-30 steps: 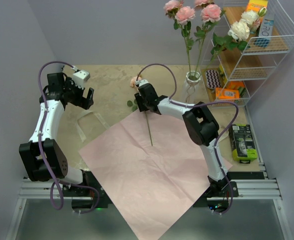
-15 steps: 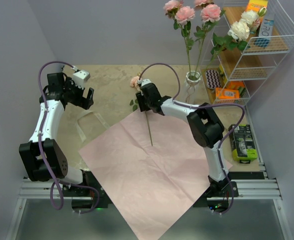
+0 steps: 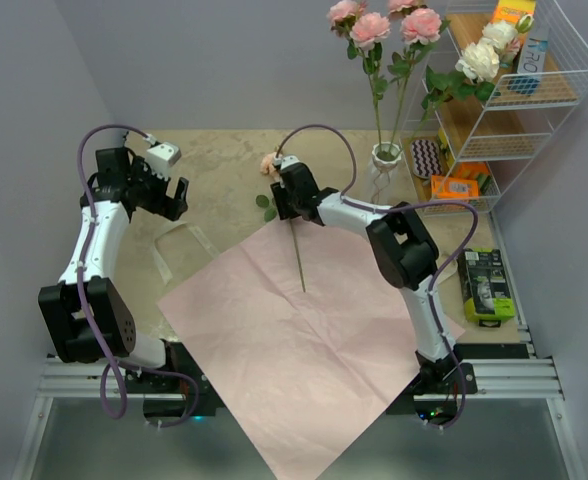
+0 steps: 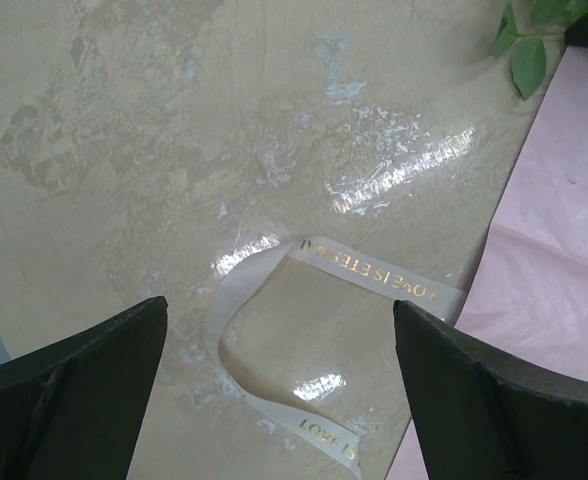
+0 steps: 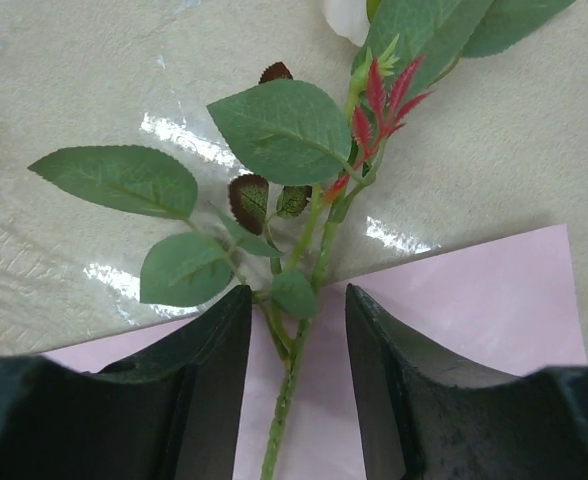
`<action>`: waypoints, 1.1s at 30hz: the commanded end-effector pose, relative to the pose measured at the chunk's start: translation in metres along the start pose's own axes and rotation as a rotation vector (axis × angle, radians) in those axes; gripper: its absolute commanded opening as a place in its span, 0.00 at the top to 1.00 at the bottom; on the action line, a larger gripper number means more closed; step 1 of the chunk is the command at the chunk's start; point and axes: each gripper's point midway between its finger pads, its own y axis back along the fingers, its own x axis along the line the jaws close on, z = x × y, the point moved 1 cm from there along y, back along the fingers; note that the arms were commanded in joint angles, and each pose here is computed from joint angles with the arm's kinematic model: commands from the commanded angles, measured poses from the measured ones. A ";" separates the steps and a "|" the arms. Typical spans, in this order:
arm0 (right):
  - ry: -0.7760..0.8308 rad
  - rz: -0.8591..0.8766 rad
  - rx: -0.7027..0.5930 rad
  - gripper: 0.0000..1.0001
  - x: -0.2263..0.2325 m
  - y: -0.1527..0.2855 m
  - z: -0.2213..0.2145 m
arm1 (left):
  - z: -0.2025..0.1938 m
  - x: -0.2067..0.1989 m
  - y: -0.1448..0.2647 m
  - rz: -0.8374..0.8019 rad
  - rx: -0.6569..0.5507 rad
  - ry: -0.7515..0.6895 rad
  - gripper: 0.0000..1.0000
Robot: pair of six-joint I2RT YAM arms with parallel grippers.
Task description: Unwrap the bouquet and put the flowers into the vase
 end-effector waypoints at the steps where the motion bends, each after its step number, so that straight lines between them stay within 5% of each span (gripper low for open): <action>1: -0.019 0.024 -0.011 0.56 0.002 -0.002 0.010 | 0.010 0.004 0.008 0.024 -0.043 -0.019 0.01; 11: -0.040 0.020 0.006 0.69 0.002 -0.001 0.006 | 0.014 0.006 0.010 0.027 -0.049 -0.022 0.01; 18: -0.041 0.024 -0.044 0.46 0.001 0.018 0.027 | 0.019 0.006 0.012 0.030 -0.057 -0.027 0.01; 33: -0.034 0.062 -0.008 0.50 0.003 0.023 0.006 | 0.021 0.006 0.013 0.029 -0.062 -0.028 0.01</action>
